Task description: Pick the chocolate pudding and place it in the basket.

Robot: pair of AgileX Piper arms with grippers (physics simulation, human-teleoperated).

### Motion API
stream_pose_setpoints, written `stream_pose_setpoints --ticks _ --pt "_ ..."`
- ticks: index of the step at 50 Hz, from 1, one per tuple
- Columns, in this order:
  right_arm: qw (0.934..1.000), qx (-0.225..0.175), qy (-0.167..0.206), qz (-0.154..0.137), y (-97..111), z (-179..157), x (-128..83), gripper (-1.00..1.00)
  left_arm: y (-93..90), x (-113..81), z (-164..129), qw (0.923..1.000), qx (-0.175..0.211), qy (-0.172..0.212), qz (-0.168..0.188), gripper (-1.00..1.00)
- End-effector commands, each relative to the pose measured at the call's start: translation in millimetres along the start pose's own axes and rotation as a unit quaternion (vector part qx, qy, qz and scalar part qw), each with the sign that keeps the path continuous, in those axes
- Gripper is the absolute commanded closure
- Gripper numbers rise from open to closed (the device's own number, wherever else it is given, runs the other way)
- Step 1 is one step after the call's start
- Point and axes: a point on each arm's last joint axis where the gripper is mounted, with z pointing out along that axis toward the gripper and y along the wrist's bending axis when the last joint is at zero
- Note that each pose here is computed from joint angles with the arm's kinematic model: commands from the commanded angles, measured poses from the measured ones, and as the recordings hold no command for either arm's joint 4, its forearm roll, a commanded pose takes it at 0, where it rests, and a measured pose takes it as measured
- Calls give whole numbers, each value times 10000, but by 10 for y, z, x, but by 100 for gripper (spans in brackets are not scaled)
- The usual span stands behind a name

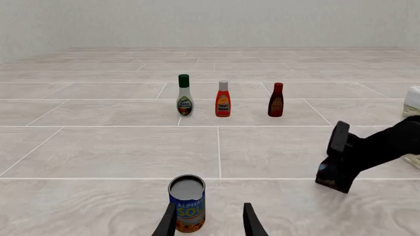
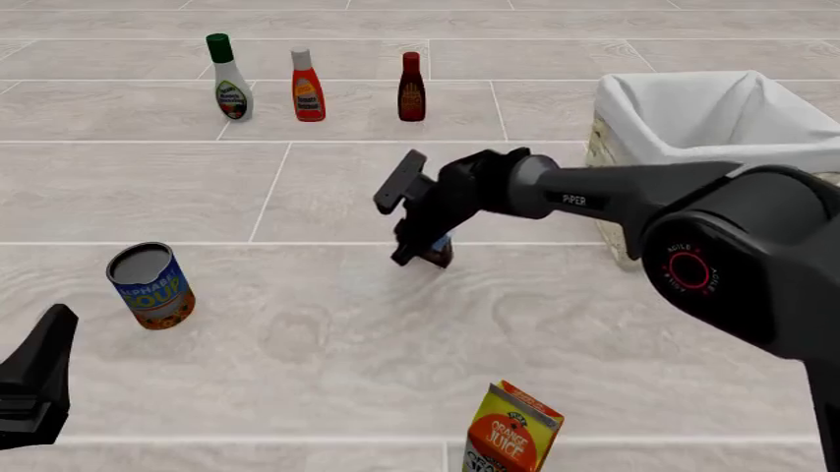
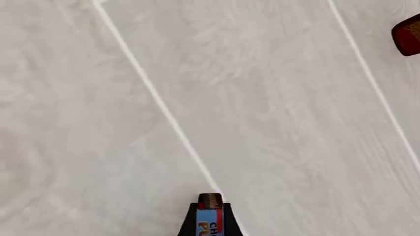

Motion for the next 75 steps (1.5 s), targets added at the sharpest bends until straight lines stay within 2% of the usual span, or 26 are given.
stream_pose_setpoints --ticks 1,19,22,25,41,57,75 --pt "9999 87 -93 18 -38 -218 -9 100 -4 4 -5 10000 36 -4 -1 -100" --pt "9984 320 -456 -85 -72 -1154 -25 100 -4 4 -5 10000 36 -4 0 -100" --pt "9973 468 -557 58 -184 -1319 -17 100 -4 4 -5 10000 36 -4 0 -100" --pt "9963 506 -670 177 -183 -1480 -53 100 -4 4 -5 10000 36 -4 0 -100" --pt "9915 791 -1004 261 -263 -2139 -40 100 -4 4 -5 10000 35 -4 0 -100" --pt "9855 1068 -1259 377 -331 -2601 29 100 -4 4 -5 10000 36 -3 0 -100" --pt "9740 1588 -1423 762 -614 -2971 164 100 -4 4 -5 10000 35 -5 0 -100"
